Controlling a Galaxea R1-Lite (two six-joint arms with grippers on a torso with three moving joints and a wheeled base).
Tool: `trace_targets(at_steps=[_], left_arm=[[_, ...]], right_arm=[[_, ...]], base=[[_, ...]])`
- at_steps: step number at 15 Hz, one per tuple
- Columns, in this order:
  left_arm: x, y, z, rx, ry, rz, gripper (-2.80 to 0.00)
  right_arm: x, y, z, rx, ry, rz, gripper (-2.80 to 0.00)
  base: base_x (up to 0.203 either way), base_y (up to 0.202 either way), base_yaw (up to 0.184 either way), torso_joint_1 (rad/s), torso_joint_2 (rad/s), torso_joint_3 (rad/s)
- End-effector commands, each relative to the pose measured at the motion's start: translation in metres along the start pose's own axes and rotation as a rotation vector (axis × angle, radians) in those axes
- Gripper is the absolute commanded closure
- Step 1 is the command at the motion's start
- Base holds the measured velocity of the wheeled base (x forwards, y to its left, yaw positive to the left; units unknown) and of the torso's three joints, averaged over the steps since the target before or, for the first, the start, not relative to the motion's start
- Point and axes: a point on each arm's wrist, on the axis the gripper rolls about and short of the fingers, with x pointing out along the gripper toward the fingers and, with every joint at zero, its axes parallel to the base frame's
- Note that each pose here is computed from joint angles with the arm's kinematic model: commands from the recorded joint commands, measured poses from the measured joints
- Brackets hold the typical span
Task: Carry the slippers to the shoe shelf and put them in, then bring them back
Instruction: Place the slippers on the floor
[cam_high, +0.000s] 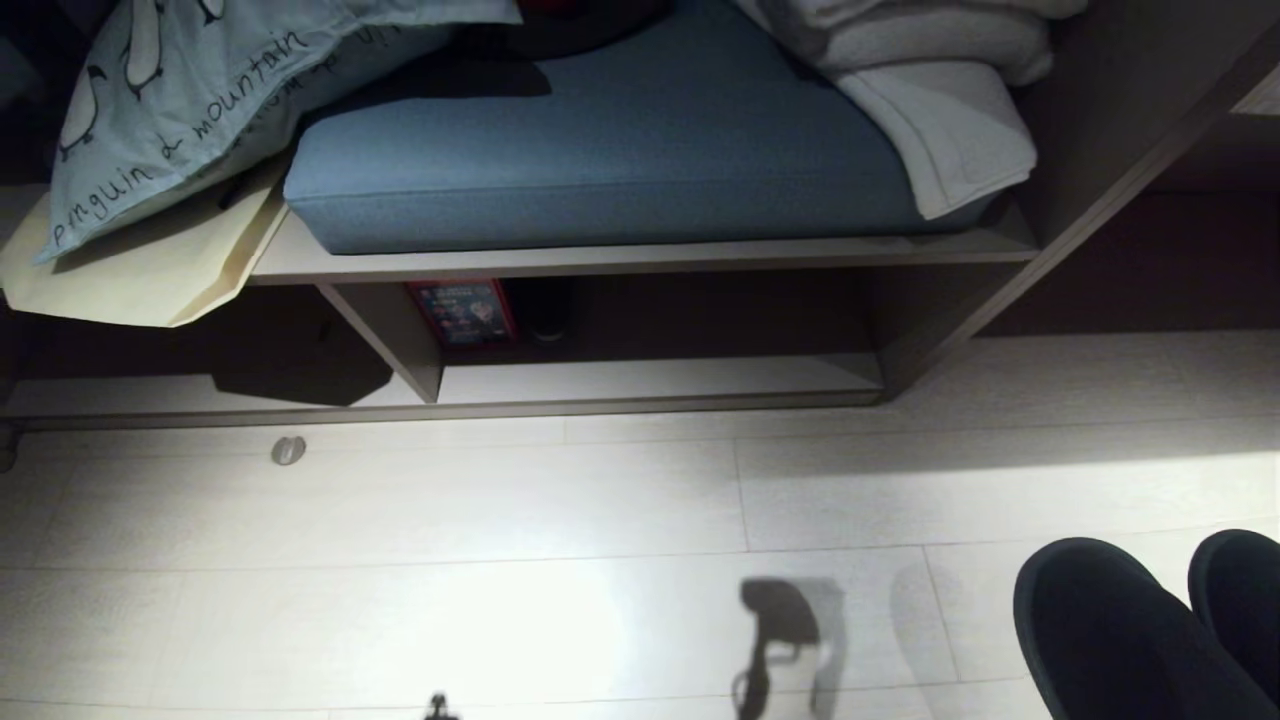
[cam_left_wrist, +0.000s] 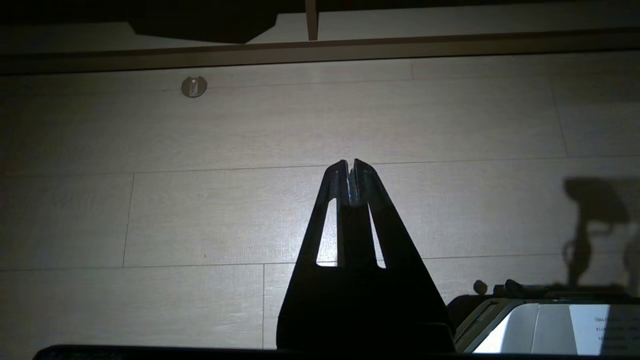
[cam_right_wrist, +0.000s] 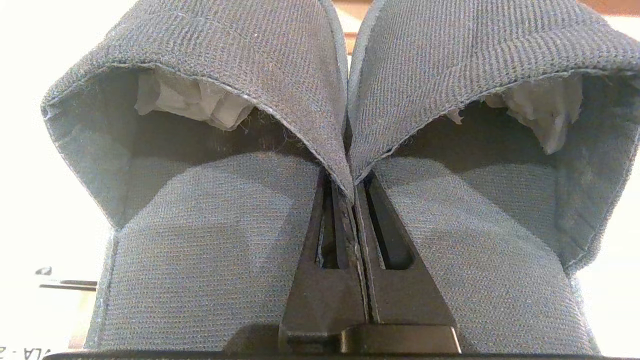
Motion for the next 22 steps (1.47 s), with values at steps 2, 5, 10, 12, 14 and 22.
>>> trace_targets(at_steps=[2,5,10,12,14,22], left_arm=[[0.0001,0.0000,0.0001,0.000,0.001,0.001,0.00],[0.0001,-0.0001,0.0001,0.003,0.001,0.001,0.00],[0.0000,0.0000,0.0000,0.000,-0.001,0.000,0.00],[0.0001,0.0000,0.0001,0.000,0.001,0.000,0.00],[0.0001,0.0000,0.0001,0.002,0.001,0.000,0.00],[0.0001,0.0000,0.0001,0.002,0.001,0.000,0.00]], right_arm=[[0.0001,0.0000,0.0000,-0.001,0.001,0.000,0.00],[0.0001,0.0000,0.0000,-0.001,0.001,0.000,0.00],[0.0001,0.0000,0.0000,-0.001,0.001,0.000,0.00],[0.0001,0.0000,0.0000,-0.001,0.001,0.002,0.00],[0.0001,0.0000,0.0000,-0.001,0.001,0.002,0.00],[0.0001,0.0000,0.0000,-0.001,0.001,0.001,0.00]], base=[[0.000,0.000,0.000,0.004,0.00,0.201],[0.000,0.000,0.000,0.004,0.00,0.209],[0.000,0.000,0.000,0.003,0.00,0.200],[0.000,0.000,0.000,0.004,0.00,0.201],[0.000,0.000,0.000,0.001,0.00,0.208],[0.000,0.000,0.000,0.002,0.00,0.203]])
